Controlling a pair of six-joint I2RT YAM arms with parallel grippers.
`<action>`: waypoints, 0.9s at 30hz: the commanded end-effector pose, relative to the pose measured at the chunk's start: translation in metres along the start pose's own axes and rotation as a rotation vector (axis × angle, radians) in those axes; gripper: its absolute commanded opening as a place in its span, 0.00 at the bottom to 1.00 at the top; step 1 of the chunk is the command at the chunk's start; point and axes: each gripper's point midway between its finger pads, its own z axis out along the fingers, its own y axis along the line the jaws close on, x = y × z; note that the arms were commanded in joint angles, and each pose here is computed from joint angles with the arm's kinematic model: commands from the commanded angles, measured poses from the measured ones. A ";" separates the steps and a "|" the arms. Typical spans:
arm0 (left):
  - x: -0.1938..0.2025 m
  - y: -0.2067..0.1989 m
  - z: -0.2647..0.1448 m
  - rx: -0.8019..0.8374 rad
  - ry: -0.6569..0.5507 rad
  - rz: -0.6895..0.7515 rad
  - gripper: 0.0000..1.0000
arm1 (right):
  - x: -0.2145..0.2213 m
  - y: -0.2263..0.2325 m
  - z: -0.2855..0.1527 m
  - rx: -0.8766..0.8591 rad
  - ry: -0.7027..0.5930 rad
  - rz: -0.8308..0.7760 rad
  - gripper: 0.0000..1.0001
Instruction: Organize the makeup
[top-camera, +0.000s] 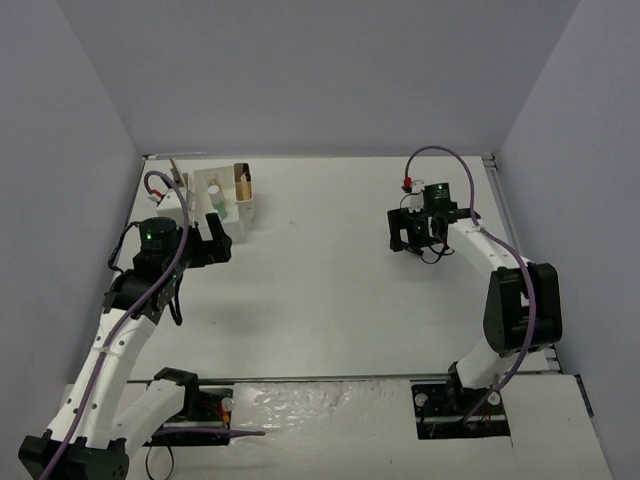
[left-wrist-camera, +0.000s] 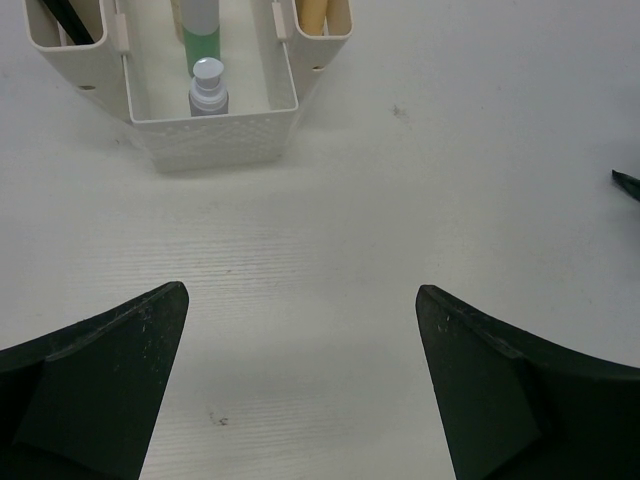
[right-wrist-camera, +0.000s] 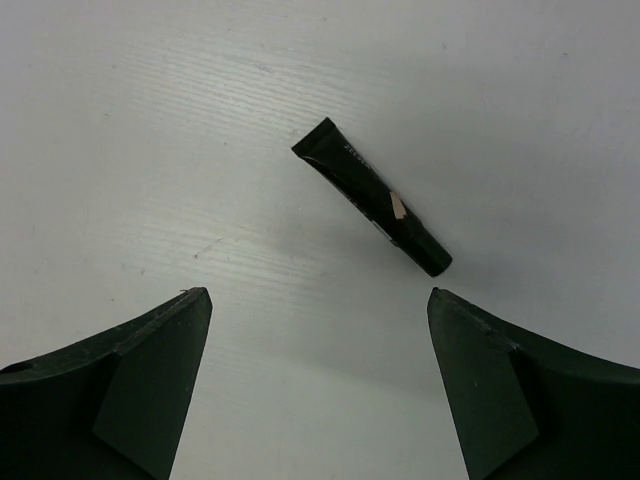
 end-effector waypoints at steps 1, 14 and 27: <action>-0.021 -0.006 -0.001 0.023 -0.069 -0.010 0.97 | -0.014 0.002 0.012 -0.051 0.015 -0.131 0.86; -0.021 -0.004 -0.001 0.021 -0.067 -0.013 0.97 | 0.012 -0.012 0.050 -0.034 0.136 -0.171 0.83; -0.020 -0.002 0.002 0.017 -0.061 -0.027 0.97 | 0.052 0.014 0.048 -0.065 0.237 -0.134 0.67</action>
